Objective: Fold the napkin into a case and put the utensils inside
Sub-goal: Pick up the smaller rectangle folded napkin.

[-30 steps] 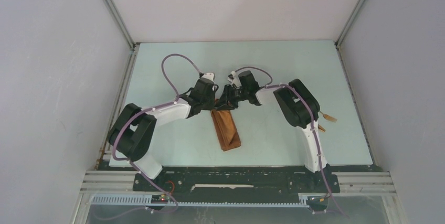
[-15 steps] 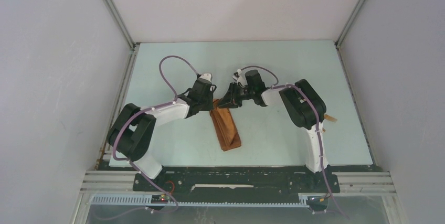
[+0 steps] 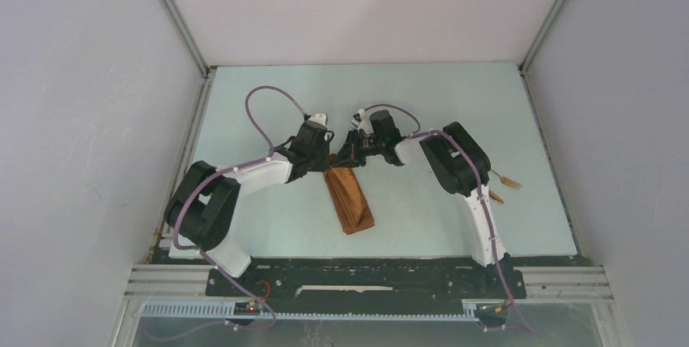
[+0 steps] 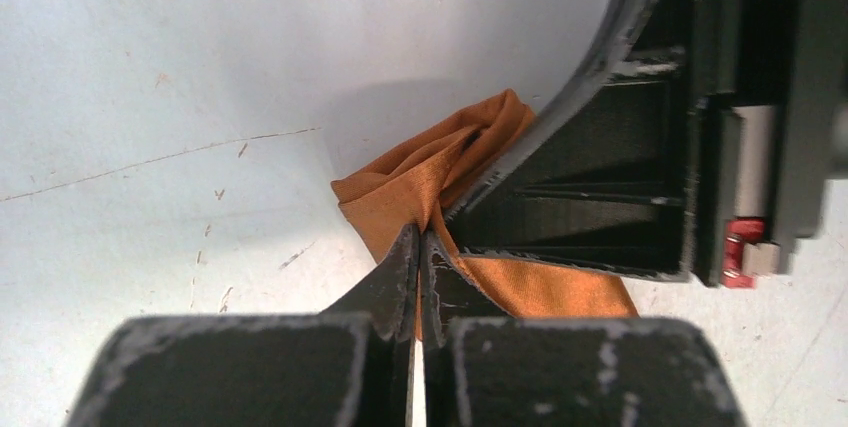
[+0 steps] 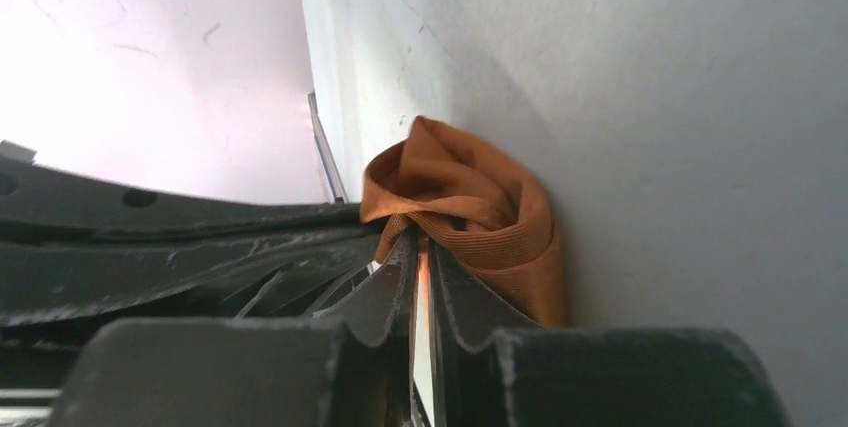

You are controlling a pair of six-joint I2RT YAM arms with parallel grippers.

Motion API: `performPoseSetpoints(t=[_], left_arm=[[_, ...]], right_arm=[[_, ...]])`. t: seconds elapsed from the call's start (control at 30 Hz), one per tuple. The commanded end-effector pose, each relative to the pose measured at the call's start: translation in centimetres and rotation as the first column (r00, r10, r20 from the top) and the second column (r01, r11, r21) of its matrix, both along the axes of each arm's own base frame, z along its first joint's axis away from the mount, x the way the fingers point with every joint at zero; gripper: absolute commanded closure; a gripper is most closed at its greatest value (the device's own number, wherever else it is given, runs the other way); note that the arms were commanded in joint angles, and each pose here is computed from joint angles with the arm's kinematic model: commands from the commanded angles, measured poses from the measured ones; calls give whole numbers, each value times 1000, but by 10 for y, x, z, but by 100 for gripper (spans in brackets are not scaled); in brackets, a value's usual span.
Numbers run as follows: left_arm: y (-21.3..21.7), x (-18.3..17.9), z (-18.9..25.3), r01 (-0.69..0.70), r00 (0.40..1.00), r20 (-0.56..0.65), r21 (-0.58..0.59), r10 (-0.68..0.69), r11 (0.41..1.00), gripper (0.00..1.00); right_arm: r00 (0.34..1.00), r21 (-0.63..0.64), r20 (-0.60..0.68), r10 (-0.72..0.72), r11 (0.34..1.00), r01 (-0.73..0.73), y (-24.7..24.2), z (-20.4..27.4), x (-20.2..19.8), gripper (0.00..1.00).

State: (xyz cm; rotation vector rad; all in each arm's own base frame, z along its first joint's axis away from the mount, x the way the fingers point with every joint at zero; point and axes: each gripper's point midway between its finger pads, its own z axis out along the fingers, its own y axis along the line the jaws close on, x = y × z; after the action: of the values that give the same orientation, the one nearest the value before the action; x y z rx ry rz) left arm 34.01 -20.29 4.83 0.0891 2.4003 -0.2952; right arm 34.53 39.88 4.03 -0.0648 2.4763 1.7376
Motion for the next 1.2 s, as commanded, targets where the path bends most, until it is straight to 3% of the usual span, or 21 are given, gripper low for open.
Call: performPoseSetpoints(t=[0.0,0.13,0.23,0.43,0.6,0.73,0.93,1.17], left_arm=[[-12,7,28,26,998,60,-76,-22,997,100],[-13,5,29,17,999,43,-86,-13,996,100],[-9,4,26,-6,999,32,-72,9,997,100],[2,5,27,-48,998,29,-24,49,999,100],[10,4,23,-62,998,22,6,62,998,100],[8,3,29,-54,998,28,-15,55,998,100],[6,1,30,-41,999,27,-25,41,999,100],[9,-2,24,-32,999,7,2,32,999,100]], right_arm=[[1000,-15,-10,-6,1000,6,14,-12,1,87],[999,-104,-21,-33,994,31,22,-28,3,86],[999,-164,-3,-53,985,51,23,-25,8,78],[999,-40,-38,-30,999,29,2,10,3,69],[1000,-49,6,1,999,-1,-11,28,-4,65],[1000,-47,-1,2,999,-2,-8,20,-5,72],[1000,1,-6,16,1000,-16,14,15,-3,92],[999,10,-25,42,999,-42,30,2,-2,89]])
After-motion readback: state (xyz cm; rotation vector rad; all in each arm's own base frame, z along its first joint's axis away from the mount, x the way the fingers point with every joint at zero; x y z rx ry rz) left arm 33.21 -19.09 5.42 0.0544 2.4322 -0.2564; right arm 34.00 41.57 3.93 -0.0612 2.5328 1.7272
